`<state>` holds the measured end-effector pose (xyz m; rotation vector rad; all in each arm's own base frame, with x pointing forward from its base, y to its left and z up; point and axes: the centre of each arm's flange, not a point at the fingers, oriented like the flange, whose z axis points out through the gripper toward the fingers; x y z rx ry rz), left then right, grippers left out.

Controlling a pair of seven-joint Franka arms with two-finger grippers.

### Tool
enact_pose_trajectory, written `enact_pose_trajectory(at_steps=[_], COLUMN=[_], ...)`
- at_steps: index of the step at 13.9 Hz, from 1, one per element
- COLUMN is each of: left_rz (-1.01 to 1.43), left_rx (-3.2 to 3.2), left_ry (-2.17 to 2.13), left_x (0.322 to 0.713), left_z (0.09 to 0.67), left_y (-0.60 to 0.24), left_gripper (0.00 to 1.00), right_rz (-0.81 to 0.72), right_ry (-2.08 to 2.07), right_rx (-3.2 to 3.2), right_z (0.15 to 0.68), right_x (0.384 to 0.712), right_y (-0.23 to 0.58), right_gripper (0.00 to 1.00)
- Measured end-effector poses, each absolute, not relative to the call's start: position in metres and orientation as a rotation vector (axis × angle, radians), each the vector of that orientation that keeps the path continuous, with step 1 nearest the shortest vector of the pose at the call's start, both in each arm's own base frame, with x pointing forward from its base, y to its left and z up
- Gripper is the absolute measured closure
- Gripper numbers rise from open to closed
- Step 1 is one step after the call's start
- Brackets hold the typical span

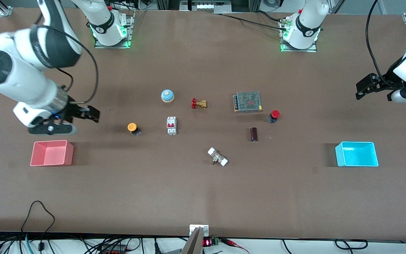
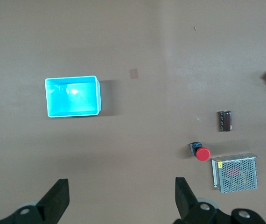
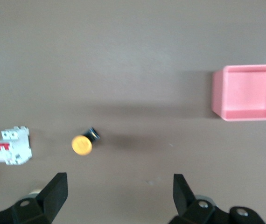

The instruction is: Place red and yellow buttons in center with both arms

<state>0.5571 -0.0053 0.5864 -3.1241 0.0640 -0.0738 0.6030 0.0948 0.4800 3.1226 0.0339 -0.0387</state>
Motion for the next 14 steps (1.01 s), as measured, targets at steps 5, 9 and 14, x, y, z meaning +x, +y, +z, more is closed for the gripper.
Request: enact_pose_trajectory(at_steps=[5, 9, 14], left_rz=[-0.055, -0.041, -0.038], left_rx=[-3.125, -3.125, -3.125], left_ry=[0.065, 0.066, 0.067], left_x=[0.558, 0.558, 0.558], left_z=[0.583, 0.581, 0.583], left_y=[-0.006, -0.006, -0.006], left_gripper=[0.00, 0.00, 0.00], right_rz=[0.007, -0.101, -0.107], right_ry=[0.013, -0.023, 0.029], right_rx=[3.107, 3.102, 3.098], right_z=[0.553, 0.560, 0.560], right_x=[0.589, 0.573, 0.572], right_y=[0.025, 0.014, 0.035], right_gripper=[0.00, 0.00, 0.00])
